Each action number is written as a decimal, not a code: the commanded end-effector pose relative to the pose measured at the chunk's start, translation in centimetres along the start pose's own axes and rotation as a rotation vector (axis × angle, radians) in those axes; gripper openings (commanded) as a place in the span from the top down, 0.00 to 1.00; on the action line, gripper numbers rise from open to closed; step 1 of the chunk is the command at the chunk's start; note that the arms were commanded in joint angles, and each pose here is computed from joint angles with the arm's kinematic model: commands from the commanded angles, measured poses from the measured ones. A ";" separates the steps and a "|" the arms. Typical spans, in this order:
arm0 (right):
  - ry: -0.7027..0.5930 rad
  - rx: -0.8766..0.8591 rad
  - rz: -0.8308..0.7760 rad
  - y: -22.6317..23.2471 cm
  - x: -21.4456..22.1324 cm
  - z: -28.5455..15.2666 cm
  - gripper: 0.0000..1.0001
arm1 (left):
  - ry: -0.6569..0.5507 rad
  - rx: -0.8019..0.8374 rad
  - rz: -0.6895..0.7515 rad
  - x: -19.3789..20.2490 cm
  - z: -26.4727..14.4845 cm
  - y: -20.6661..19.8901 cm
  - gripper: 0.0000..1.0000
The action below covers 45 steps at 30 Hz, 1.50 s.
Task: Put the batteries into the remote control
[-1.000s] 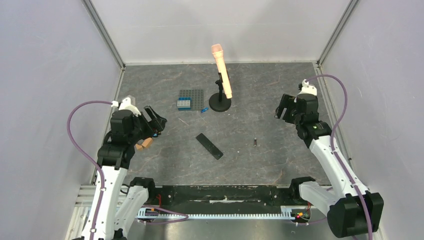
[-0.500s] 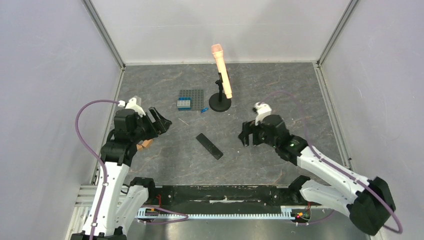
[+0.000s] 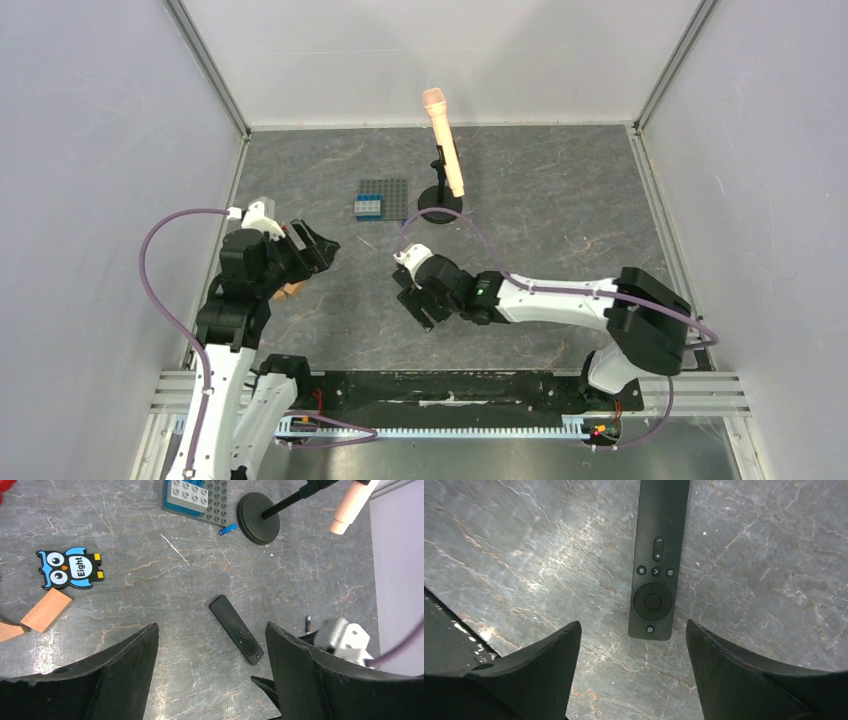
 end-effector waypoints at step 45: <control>0.332 -0.162 0.090 -0.1 -1.6 -1.5 0.82 | -0.106 0.293 0.123 1.4 0.0 -1.1 0.18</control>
Point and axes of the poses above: each gripper's point midway between its finger pads, its own z axis out along the fingers, its own y axis along the line the jaws close on, x = y × z, the point moved 10 cm from there along -z, back along the fingers, and after that the axes turned 14 degrees about z, right-handed, at the moved point
